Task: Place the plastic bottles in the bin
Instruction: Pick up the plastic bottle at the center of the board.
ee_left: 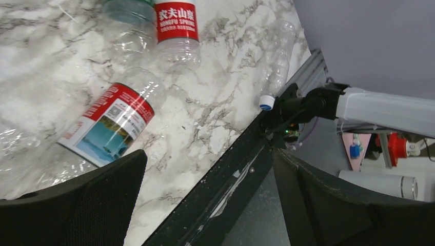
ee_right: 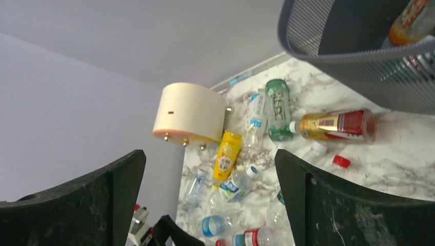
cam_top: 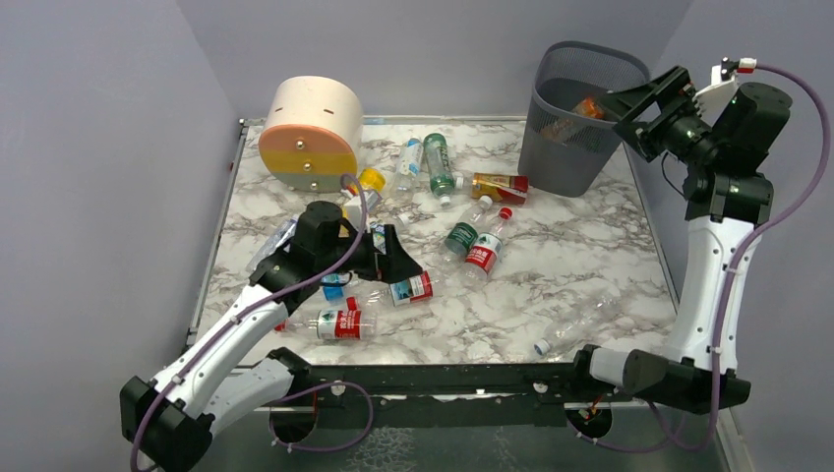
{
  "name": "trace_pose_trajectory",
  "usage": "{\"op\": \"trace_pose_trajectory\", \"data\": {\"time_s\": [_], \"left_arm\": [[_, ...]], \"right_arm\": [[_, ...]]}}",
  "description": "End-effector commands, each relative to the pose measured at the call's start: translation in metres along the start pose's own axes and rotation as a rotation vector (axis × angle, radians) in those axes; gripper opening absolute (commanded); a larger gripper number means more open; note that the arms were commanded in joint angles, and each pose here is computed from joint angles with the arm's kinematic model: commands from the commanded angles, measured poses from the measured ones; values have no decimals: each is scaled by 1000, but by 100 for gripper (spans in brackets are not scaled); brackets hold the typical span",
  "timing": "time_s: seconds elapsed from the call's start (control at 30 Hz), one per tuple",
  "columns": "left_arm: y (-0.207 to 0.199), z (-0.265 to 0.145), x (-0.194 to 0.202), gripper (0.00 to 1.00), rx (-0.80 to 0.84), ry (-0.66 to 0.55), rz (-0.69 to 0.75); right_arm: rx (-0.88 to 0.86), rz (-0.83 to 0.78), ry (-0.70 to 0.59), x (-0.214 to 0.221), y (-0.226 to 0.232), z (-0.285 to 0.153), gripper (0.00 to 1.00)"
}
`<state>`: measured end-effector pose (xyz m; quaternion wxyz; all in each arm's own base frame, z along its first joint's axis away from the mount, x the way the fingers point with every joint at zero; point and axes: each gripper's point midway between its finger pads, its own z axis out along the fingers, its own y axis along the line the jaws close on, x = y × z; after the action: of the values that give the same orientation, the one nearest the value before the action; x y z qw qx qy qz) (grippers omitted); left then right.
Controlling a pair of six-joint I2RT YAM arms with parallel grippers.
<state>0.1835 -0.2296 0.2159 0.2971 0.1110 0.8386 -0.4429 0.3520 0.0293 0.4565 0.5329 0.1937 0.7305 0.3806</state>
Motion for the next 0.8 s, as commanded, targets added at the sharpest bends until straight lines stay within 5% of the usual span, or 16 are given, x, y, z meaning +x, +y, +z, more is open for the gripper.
{"op": "trace_pose_trajectory", "data": {"time_s": [0.0,0.43,0.77], "left_arm": [[-25,24,-3,99,29,8,89],[-105,135,70,99,102,183,321],[-135,221,104,99,191,176,526]], "right_arm": [[2,-16,99,38,0,-25,100],[112,-64,122,94,-14,-72,100],[167,-40,132,112,-3,-112,100]]}}
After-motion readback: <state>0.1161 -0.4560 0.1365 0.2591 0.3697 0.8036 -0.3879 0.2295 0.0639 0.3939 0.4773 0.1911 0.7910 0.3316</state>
